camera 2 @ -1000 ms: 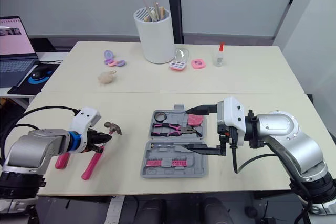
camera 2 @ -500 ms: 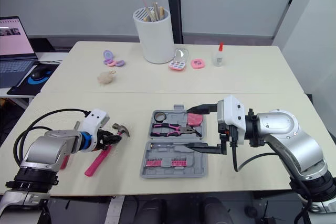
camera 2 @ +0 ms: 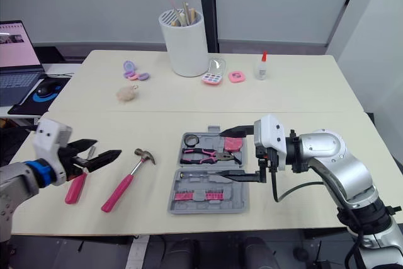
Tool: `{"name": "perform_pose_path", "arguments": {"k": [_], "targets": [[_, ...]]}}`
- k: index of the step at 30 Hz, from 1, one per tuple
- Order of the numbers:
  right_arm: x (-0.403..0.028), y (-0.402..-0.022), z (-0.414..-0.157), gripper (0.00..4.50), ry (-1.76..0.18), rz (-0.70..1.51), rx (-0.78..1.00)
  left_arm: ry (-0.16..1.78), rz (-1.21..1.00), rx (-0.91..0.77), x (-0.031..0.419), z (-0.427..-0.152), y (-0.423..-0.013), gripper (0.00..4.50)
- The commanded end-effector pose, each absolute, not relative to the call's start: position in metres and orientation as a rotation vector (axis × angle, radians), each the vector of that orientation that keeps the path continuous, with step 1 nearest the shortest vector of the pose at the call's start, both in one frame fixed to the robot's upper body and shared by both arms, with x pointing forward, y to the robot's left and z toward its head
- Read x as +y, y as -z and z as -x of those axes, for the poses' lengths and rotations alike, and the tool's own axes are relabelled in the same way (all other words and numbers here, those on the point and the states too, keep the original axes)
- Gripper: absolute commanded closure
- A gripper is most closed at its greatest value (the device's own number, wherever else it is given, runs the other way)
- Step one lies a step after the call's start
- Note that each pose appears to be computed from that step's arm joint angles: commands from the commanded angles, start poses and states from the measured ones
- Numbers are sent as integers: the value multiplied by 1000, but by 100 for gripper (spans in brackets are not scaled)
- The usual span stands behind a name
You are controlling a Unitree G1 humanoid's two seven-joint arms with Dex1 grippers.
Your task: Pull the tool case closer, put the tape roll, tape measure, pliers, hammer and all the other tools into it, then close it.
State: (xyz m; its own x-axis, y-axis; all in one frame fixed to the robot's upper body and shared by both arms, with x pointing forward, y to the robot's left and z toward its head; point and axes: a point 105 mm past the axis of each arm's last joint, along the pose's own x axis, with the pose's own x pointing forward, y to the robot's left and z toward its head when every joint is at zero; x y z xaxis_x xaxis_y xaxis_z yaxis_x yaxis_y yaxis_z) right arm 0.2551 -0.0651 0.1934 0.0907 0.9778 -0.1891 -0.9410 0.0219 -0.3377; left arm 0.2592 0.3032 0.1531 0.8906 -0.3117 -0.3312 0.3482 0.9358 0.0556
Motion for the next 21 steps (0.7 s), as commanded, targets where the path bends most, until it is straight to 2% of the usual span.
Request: {"name": "perform_pose_path", "arguments": {"k": [1, 5, 9, 16, 19, 21], "targets": [[-60, -205, -255, 0, -1517, 443, -173, 393, -117, 343, 305, -223, -166, 2], [-55, -204, -256, 0, -1543, 416, -172, 432, -60, 452, 307, -177, -156, 2], [-52, -203, -258, 0, -1541, 436, -190, 403, -41, 470, 311, -168, -153, 2], [-53, -208, -262, 0, -1517, 442, -222, 354, -74, 409, 310, -190, -145, 2], [-54, -209, -264, 0, -1501, 453, -230, 304, -138, 321, 309, -214, -144, 2], [-54, -210, -263, 0, -1495, 458, -230, 330, -151, 329, 297, -226, -134, 2]]}}
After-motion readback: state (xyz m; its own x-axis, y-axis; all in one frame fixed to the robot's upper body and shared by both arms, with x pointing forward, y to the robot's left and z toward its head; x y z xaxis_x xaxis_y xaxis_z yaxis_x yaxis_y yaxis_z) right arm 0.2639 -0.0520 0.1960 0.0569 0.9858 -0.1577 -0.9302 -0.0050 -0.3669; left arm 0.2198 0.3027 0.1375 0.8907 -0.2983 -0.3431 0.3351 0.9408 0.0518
